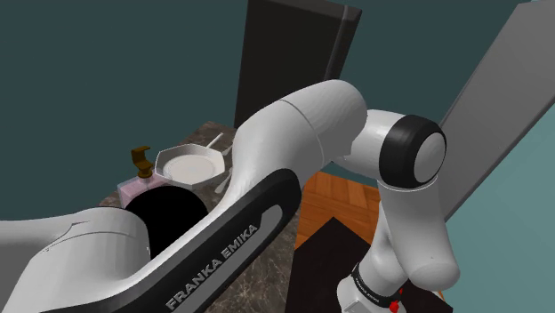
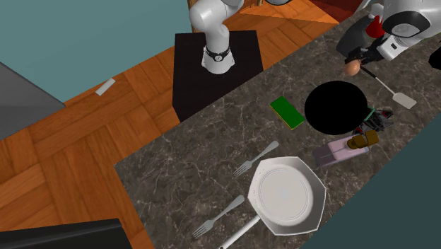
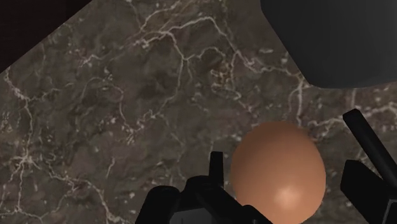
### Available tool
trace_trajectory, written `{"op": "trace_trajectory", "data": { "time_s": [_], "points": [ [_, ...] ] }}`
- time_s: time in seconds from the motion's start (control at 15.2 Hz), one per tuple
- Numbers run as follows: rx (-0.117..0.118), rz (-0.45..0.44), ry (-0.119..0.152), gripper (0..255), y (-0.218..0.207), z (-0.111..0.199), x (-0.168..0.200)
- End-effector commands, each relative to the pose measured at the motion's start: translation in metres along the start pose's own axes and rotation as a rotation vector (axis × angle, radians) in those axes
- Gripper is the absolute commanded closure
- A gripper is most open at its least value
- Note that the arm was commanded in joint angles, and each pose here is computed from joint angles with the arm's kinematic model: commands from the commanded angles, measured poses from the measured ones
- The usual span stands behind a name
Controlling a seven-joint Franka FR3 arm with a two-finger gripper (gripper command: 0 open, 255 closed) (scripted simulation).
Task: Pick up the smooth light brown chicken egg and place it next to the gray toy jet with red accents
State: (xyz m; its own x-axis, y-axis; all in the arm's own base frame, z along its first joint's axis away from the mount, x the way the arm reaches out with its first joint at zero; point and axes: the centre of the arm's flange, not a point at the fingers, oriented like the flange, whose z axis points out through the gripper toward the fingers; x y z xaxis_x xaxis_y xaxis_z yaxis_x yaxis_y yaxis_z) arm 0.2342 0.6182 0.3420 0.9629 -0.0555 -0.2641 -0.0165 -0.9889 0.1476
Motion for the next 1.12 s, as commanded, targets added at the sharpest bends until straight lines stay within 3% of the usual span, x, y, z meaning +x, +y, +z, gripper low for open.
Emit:
{"op": "trace_trajectory", "data": {
  "time_s": [0.0,0.26,0.53,1.06],
  "points": [
    [0.0,0.0,0.0,0,0.0,0.0,0.0],
    [0.0,0.0,0.0,0,0.0,0.0,0.0],
    [0.0,0.0,0.0,0,0.0,-0.05,0.0],
    [0.0,0.0,0.0,0,0.0,-0.05,0.0]
  ]
}}
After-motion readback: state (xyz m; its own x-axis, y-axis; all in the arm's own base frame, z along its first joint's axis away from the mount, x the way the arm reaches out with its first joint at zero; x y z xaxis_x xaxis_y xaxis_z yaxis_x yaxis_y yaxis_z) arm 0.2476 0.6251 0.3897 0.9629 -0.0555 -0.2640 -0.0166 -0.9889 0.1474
